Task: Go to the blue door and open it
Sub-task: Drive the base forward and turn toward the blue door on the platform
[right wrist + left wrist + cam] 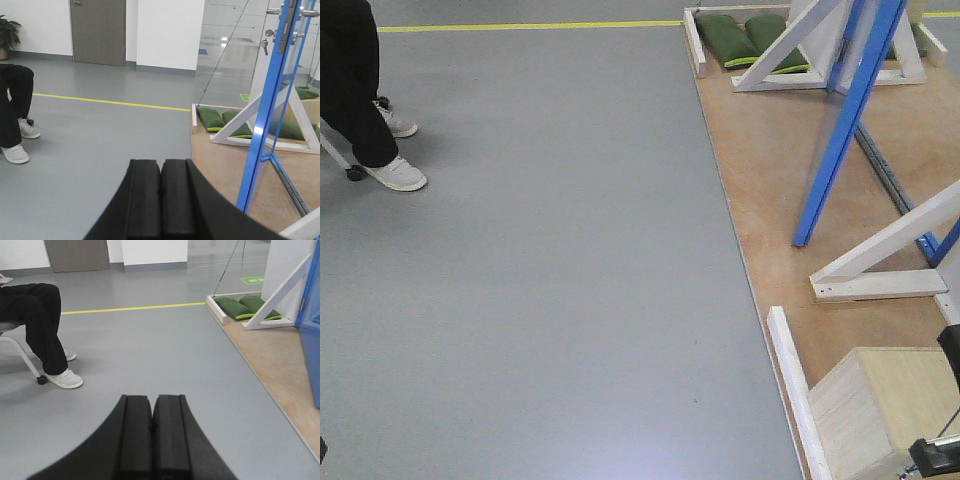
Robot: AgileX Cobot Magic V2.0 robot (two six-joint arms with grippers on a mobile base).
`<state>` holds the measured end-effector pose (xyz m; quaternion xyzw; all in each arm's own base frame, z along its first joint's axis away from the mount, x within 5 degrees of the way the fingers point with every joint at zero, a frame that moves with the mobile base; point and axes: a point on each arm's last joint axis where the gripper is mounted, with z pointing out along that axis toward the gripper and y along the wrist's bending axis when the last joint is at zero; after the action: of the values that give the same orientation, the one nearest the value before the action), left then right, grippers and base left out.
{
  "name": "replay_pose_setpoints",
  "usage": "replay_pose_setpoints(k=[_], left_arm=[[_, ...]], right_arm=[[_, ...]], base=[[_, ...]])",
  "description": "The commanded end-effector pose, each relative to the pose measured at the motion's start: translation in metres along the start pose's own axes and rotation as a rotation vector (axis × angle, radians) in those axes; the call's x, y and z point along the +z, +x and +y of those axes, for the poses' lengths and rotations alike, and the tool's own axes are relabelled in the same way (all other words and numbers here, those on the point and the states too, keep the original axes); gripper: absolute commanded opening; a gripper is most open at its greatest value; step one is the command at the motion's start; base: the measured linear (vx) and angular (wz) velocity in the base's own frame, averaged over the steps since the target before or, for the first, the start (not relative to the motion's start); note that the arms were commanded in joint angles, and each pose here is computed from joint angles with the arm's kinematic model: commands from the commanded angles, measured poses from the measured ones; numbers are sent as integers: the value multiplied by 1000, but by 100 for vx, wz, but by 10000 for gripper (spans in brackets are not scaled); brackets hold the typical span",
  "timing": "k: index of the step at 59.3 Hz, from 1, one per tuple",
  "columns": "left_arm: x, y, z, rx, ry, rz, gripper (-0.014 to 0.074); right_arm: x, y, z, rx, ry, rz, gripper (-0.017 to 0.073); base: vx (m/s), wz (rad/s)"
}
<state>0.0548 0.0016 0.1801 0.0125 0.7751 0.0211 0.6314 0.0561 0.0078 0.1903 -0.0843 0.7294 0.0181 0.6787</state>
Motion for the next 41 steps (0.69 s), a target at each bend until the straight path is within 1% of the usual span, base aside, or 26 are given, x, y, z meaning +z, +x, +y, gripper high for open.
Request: replay_pose_setpoints(k=[1,21,41], left_arm=[[-4,-17,0,-8,7,-124,73],[-4,-17,0,-8,7,-124,73],[-4,-17,0,-8,7,-124,73]], right_arm=[[-1,-8,0,-10,6,-97,12],[-1,-8,0,-10,6,-97,12],[-1,-8,0,-10,6,-97,12]], base=[[13,2],[20,7],[30,-17]])
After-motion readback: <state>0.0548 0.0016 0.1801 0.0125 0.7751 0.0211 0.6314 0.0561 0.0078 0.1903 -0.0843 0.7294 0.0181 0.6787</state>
